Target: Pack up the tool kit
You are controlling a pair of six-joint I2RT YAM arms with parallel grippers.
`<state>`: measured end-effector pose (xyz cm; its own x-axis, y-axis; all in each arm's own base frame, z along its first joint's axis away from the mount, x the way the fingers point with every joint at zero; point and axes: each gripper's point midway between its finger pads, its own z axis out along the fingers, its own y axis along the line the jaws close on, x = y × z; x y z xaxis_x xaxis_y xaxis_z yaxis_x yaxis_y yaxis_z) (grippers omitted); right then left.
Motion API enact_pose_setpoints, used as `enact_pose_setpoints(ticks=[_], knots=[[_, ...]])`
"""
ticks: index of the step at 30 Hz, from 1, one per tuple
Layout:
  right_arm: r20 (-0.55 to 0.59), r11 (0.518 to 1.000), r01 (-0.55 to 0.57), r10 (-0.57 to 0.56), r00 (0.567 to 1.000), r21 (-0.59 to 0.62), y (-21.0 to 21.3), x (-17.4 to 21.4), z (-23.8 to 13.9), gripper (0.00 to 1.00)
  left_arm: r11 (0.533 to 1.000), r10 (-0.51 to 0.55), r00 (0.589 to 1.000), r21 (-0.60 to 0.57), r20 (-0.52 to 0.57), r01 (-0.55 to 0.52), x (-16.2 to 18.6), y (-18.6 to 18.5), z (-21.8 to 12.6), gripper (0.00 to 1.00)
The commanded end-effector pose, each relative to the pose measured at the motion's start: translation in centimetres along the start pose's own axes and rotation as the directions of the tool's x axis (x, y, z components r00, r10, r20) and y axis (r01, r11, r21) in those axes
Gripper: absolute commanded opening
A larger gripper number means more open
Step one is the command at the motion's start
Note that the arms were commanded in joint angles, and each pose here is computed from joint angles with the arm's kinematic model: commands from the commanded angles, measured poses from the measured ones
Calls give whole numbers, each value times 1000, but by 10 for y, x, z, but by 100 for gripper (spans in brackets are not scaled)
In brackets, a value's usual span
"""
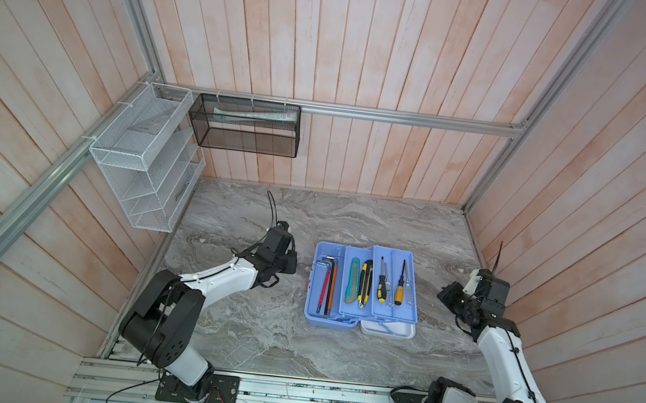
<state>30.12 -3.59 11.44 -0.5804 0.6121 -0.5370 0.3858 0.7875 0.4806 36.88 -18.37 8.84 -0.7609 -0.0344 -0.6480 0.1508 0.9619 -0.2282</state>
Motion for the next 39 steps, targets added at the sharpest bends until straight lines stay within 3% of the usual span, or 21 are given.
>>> enact_pose_setpoints(ticks=[1, 15, 26, 34, 39], knots=[[14, 1000, -5, 5, 1000, -7, -2, -2, 4, 0, 999, -7, 999, 52, 43, 5, -5, -8, -1, 0], [-112, 1000, -27, 28, 993, 11, -20, 28, 36, 0, 993, 3, 1000, 115, -11, -2, 9, -18, 14, 0], [-225, 998, -9, -4, 974, -55, -7, 51, 55, 0, 990, 1, 1000, 144, -15, 2, 14, -21, 15, 0], [-257, 982, -1, -49, 965, -191, 24, 54, 58, 0, 976, 6, 1000, 217, -29, 1, 20, -33, 20, 0], [-274, 983, 7, -58, 960, -183, 22, 54, 63, 0, 972, 11, 999, 234, -39, -2, 25, -36, 24, 0]])
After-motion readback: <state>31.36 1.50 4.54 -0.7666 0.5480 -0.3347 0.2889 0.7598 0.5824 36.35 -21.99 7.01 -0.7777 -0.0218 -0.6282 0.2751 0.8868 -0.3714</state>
